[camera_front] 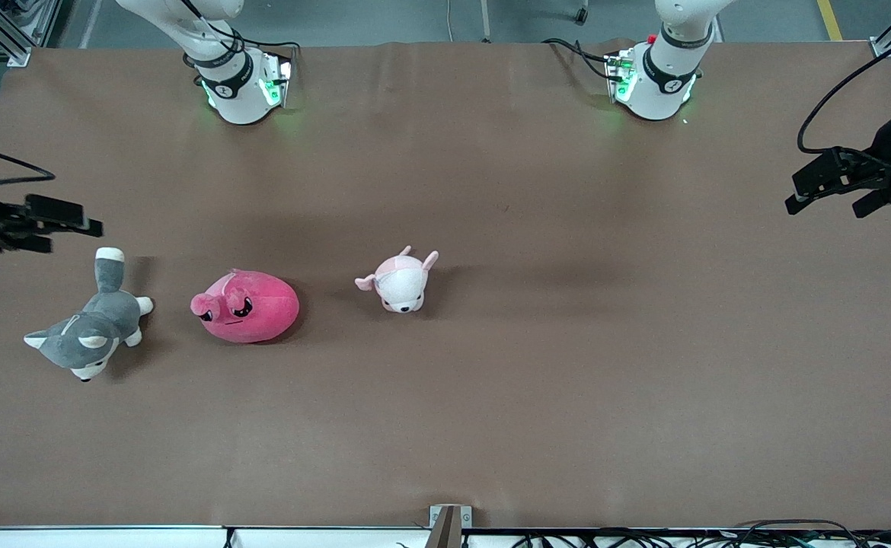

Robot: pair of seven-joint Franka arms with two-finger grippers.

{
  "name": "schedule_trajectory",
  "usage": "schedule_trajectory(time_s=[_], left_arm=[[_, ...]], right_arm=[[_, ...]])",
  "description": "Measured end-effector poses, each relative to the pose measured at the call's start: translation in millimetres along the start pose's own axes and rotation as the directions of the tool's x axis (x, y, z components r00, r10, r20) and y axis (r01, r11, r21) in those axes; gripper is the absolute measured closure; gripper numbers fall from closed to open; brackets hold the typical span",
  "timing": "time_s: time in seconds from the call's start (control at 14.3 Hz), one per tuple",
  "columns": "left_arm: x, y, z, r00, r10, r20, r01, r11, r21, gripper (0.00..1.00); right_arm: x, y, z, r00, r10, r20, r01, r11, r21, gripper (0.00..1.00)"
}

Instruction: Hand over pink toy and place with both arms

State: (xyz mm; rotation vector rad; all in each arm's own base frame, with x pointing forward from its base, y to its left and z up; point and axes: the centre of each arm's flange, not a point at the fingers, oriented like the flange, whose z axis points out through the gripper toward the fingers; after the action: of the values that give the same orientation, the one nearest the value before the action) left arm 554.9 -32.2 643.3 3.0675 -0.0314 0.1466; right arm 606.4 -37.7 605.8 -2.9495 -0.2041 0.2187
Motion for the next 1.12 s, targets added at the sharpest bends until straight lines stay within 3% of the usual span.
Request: schedule_trajectory(time_s=[0.28, 0.42, 0.63, 0.77, 1.12], left_arm=[[0.2, -0.8, 0.4, 1.000, 0.001, 0.001, -0.001, 1.000, 0.009, 0.00], [0.6, -1.3, 1.3, 1.000, 0.001, 0.002, -0.001, 1.000, 0.008, 0.00], [0.8, -2.0, 1.8, 1.000, 0.000, 0.003, 0.000, 1.000, 0.008, 0.00], [0.8, -2.0, 1.8, 1.000, 0.000, 0.003, 0.000, 1.000, 0.008, 0.00], [1.3, -6.4, 2.2, 1.000, -0.007, 0.004, 0.007, 1.000, 0.007, 0.00]], right_arm=[[-10.5, 3.5, -23.2, 0.996, 0.064, -0.057, -0.069, 0.993, -0.094, 0.00], [-21.2, -2.1, -38.5, 0.988, 0.129, -0.090, -0.138, 0.984, -0.110, 0.00], [-24.4, -13.2, -46.5, 0.984, 0.136, -0.113, -0.152, 0.976, -0.153, 0.00], [-19.3, -15.6, -52.6, 0.978, 0.127, -0.165, -0.157, 0.971, -0.182, 0.00], [-7.7, -13.1, -46.9, 0.952, 0.118, -0.284, -0.175, 0.967, -0.186, 0.00]])
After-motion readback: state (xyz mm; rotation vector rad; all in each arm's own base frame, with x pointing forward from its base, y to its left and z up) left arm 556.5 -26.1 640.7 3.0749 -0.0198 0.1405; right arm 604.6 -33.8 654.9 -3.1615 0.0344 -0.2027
